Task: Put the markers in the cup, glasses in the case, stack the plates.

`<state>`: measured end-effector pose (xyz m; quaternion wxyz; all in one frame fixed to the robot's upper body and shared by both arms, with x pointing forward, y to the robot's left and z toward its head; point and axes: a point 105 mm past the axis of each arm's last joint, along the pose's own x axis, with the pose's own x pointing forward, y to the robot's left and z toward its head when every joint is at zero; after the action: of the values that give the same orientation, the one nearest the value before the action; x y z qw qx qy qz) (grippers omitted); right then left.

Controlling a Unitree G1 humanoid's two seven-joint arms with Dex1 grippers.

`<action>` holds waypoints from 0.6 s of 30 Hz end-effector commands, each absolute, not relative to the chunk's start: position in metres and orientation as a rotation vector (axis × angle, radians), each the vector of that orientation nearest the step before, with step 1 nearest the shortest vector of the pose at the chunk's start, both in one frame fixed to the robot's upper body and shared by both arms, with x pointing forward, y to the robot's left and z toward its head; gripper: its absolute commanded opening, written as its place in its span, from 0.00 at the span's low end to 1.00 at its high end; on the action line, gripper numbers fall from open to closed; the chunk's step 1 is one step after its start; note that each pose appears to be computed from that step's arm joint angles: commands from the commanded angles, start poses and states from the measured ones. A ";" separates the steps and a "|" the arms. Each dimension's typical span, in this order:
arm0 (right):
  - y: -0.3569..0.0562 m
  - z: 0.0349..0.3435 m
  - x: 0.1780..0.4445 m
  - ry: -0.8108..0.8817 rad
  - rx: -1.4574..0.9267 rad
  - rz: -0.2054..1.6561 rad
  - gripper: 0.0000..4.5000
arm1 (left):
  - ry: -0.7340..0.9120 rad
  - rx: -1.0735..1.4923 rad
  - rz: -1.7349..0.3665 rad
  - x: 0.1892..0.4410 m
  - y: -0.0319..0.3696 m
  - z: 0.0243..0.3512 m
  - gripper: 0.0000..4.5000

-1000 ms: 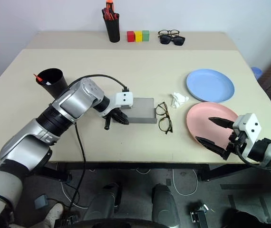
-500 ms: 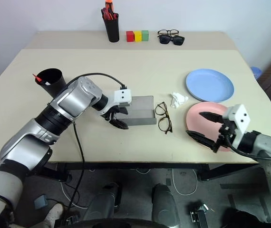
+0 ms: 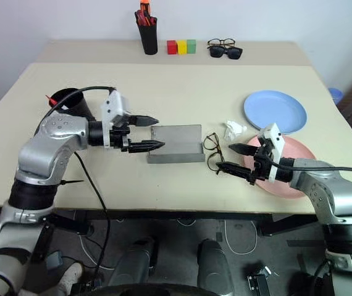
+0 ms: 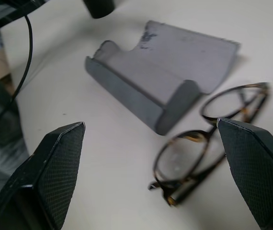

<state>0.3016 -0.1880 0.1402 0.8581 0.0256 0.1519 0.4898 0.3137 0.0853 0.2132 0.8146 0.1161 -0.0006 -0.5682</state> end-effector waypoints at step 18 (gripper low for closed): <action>-0.177 0.121 0.346 0.518 0.109 1.141 1.00 | -0.020 0.355 -1.158 0.270 0.097 0.187 0.80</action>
<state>0.3429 -0.1798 0.1126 0.8120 0.0598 0.2542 0.5220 0.2743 0.0985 0.1767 0.8227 0.1586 0.0145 -0.5457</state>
